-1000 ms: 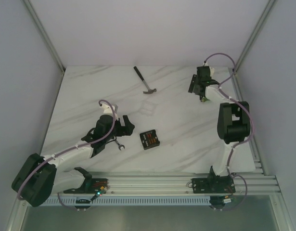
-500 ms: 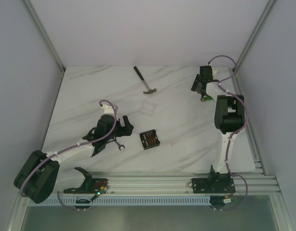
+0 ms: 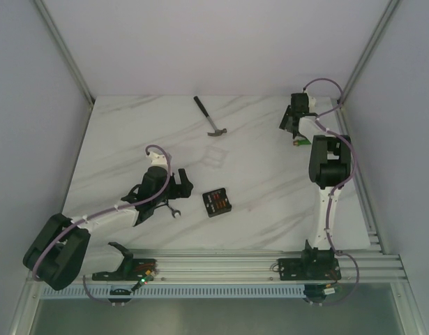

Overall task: Snap on the fuse box
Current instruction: Pick up the fuse from the center of the board.

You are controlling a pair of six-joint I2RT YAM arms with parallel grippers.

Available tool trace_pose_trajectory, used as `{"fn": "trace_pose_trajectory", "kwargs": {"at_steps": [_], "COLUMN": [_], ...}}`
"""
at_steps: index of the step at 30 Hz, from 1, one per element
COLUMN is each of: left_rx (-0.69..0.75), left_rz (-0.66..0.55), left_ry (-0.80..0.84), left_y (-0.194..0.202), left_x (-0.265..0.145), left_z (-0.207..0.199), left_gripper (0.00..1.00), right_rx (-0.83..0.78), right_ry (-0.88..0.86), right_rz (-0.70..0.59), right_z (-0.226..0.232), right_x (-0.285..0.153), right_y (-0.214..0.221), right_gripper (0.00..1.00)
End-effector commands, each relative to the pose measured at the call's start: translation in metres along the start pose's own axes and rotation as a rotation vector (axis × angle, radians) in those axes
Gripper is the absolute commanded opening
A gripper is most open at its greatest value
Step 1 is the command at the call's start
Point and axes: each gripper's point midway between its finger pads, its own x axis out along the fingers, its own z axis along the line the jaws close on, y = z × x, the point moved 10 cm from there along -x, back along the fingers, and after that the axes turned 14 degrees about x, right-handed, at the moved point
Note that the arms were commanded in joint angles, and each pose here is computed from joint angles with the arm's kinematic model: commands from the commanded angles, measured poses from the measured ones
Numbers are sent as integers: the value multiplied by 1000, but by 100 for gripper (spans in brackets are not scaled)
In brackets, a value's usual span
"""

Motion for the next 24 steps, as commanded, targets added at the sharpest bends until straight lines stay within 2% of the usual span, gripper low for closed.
{"fn": "trace_pose_trajectory", "kwargs": {"at_steps": [1, 2, 3, 7, 12, 24], "left_rx": [15, 15, 14, 12, 12, 9], "left_rz": [0, 0, -2, -1, 1, 0], "left_ry": [-10, -10, -8, -8, -5, 1], "left_y": [-2, -2, -3, -3, -2, -2], "left_x": [2, 2, 2, 2, 3, 2], "left_z": [2, 2, 2, 2, 2, 1], "left_gripper": [100, 100, 100, 100, 100, 100], "right_rx": [-16, -18, -19, -27, -43, -114], "right_ry": [23, 24, 23, 11, -6, -16], "right_rz": [48, 55, 58, 84, 108, 181], "right_z": [-6, -6, -6, -6, -4, 7], "right_x": [10, 10, 10, 9, 7, -7], "right_y": [9, 10, 11, 15, 19, 40], "right_gripper": [69, 69, 63, 58, 45, 33]}}
